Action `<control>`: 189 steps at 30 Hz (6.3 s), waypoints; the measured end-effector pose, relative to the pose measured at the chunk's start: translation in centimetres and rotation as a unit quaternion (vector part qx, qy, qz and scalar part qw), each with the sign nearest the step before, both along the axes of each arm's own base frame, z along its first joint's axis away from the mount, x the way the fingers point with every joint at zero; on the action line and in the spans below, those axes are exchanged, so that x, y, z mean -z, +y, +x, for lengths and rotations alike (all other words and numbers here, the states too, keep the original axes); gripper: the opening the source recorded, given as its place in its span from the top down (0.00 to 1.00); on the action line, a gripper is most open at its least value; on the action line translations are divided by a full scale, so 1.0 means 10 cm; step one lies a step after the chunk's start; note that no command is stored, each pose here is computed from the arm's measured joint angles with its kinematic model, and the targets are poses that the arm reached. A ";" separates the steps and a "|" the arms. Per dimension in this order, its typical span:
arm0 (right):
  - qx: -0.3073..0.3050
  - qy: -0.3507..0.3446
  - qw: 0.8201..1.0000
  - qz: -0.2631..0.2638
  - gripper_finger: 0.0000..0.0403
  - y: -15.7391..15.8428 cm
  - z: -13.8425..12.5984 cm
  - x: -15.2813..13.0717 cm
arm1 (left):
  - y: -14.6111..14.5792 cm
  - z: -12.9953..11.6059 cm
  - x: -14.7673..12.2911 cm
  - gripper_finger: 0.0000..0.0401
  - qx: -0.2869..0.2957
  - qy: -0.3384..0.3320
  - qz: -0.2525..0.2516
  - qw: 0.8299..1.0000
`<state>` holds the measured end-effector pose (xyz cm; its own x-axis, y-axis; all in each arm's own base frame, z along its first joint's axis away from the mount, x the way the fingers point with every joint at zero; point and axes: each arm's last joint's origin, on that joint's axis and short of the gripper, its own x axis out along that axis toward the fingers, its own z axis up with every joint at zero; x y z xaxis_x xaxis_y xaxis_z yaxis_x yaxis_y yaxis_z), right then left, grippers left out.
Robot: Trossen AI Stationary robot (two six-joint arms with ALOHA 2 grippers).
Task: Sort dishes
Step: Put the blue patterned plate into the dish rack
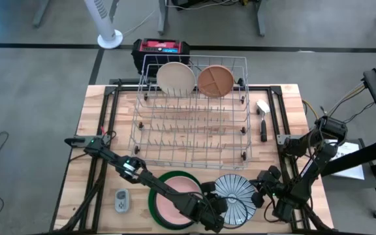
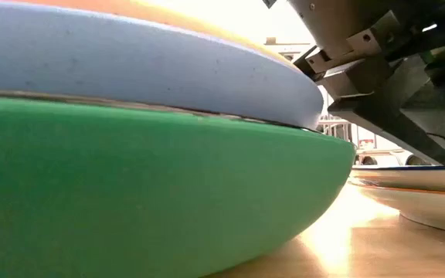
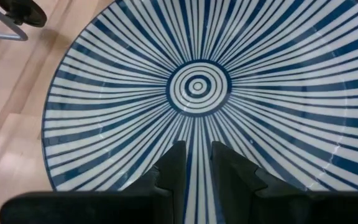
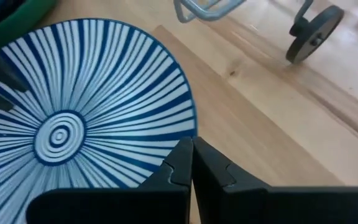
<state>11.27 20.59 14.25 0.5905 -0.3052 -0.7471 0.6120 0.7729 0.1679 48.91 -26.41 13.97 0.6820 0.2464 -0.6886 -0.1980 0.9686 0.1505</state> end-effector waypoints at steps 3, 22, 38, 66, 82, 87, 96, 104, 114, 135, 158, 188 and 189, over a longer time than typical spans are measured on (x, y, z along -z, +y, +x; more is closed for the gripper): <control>0.013 0.013 1.000 0.018 1.00 0.00 -0.01 -0.01 | 0.00 -0.01 0.00 0.84 -0.001 0.006 -0.001 1.000; 0.065 0.096 0.985 0.127 0.62 -0.01 -0.10 -0.15 | 0.07 0.05 0.16 0.93 -0.012 0.011 -0.011 1.000; 0.047 0.075 0.984 0.155 0.35 0.08 -0.13 -0.07 | 0.15 0.13 0.19 0.95 -0.002 0.002 -0.007 1.000; 0.065 -0.050 0.987 0.138 0.94 0.06 -0.09 0.06 | 0.14 0.13 0.19 0.95 -0.001 0.001 -0.006 1.000; 0.015 -0.058 0.996 0.071 1.00 0.12 -0.06 -0.22 | 0.01 0.07 -0.18 0.94 0.043 -0.031 0.003 0.999; 0.011 -0.046 0.998 0.046 1.00 0.14 -0.05 -0.34 | -0.01 0.06 -0.26 0.94 0.049 -0.039 0.003 0.998; -0.028 -0.028 0.999 -0.006 1.00 0.20 -0.03 -0.60 | -0.13 -0.07 -0.73 0.94 0.079 -0.087 0.003 0.993; -0.057 -0.015 0.998 -0.033 1.00 0.26 0.00 -0.77 | -0.09 -0.25 -1.11 0.94 0.028 -0.103 0.025 0.994; -0.086 -0.010 0.995 -0.052 1.00 0.36 0.04 -0.95 | 0.05 -0.45 -1.14 0.93 0.001 -0.015 0.038 0.999; -0.119 -0.029 0.989 -0.088 1.00 0.38 0.06 -1.02 | 0.29 -0.34 -1.04 0.39 -0.024 0.014 0.047 0.998; -0.211 -0.075 0.953 -0.204 1.00 0.45 0.23 -1.10 | 0.27 -0.22 -1.03 0.56 0.033 -0.005 0.047 0.998; -0.200 -0.009 0.975 -0.099 0.50 0.50 0.21 -1.02 | 0.23 -0.22 -0.98 0.92 0.025 -0.012 0.070 0.997; -0.205 -0.005 0.973 -0.107 0.49 0.51 0.21 -1.00 | 0.23 -0.22 -0.98 0.92 0.025 -0.013 0.070 0.997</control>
